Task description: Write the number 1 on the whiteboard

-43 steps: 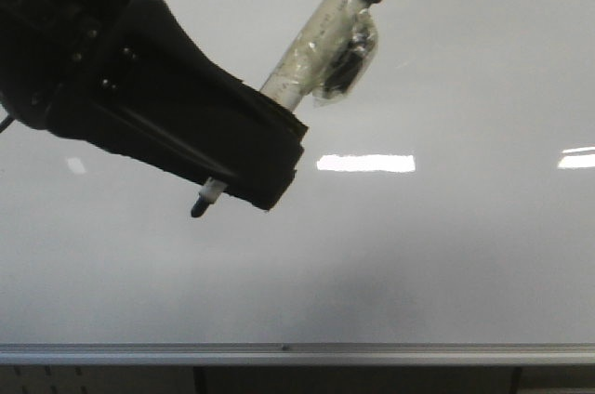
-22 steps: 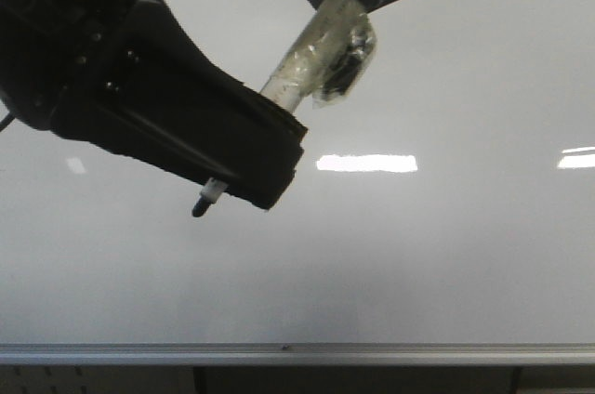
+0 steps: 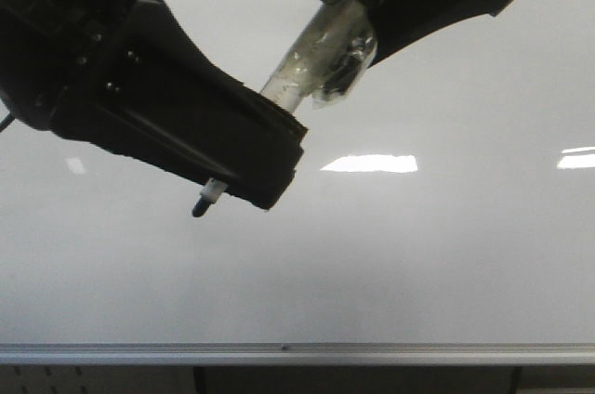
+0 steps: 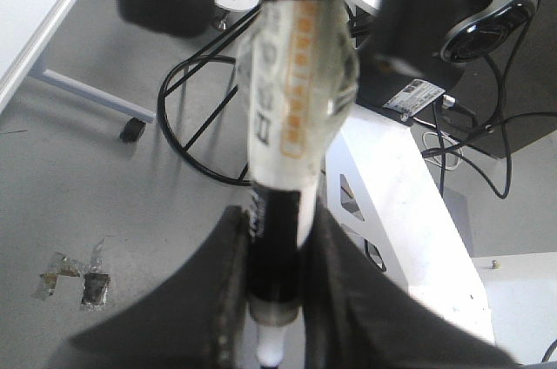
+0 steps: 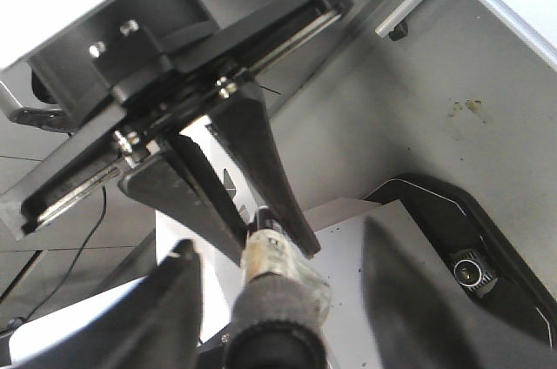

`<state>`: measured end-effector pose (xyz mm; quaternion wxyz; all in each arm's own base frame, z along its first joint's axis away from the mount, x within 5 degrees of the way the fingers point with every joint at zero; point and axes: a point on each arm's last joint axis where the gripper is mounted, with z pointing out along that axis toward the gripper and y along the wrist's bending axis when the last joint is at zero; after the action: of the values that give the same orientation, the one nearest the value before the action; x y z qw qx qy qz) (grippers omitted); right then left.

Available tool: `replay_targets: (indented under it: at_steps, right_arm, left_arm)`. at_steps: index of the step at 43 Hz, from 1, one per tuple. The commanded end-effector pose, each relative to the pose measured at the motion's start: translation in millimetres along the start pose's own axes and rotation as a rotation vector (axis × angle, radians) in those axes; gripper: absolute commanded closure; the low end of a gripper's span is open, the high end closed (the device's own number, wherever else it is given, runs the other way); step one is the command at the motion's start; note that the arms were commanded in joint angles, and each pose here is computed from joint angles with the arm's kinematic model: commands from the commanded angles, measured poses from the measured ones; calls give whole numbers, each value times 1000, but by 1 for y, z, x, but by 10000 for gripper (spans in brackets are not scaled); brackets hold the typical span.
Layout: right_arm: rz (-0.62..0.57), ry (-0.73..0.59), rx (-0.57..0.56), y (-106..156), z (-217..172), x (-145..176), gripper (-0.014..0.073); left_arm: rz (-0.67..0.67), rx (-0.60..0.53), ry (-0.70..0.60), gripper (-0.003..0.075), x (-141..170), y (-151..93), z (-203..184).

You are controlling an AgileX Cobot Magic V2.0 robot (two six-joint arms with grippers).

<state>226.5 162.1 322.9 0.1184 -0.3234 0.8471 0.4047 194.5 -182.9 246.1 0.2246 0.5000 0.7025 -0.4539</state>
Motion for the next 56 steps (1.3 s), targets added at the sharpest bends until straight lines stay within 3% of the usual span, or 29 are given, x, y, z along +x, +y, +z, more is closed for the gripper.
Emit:
replay_targets:
  at_steps: [1, 11, 19, 23, 30, 34, 42, 47, 50, 56]
  right_arm:
    - [-36, 32, -92, 21, -12, 2, 328]
    - [-36, 32, -91, 20, -12, 2, 719]
    - [-48, 32, -90, 20, -12, 2, 704]
    - [-49, 31, -90, 20, -12, 2, 704]
    - [-48, 11, -76, 19, -12, 0, 704]
    - [-50, -28, -45, 17, -12, -3, 704]
    - [-74, -161, 88, 11, -26, -10, 704]
    - [-95, -339, 224, 13, -57, -8, 704]
    - [-99, -468, 311, 16, -78, -2, 704]
    - [-101, -688, 499, 20, -108, 25, 704]
  left_arm:
    - [39, 11, -54, 741, -15, -9, -6]
    - [37, -28, -58, 741, -15, -5, -6]
    - [37, -36, -59, 714, -15, -5, -6]
    - [37, -33, -59, 580, -15, -5, -6]
    - [37, -37, -59, 196, -15, -4, -6]
    - [37, -37, -59, 111, -15, -4, -6]
    - [45, -42, -64, 113, -16, -6, -7]
    - [40, -52, -69, 152, -16, -4, -10]
    - [34, -58, -73, 218, -16, -2, -12]
    - [19, -78, -85, 447, -15, 3, -18]
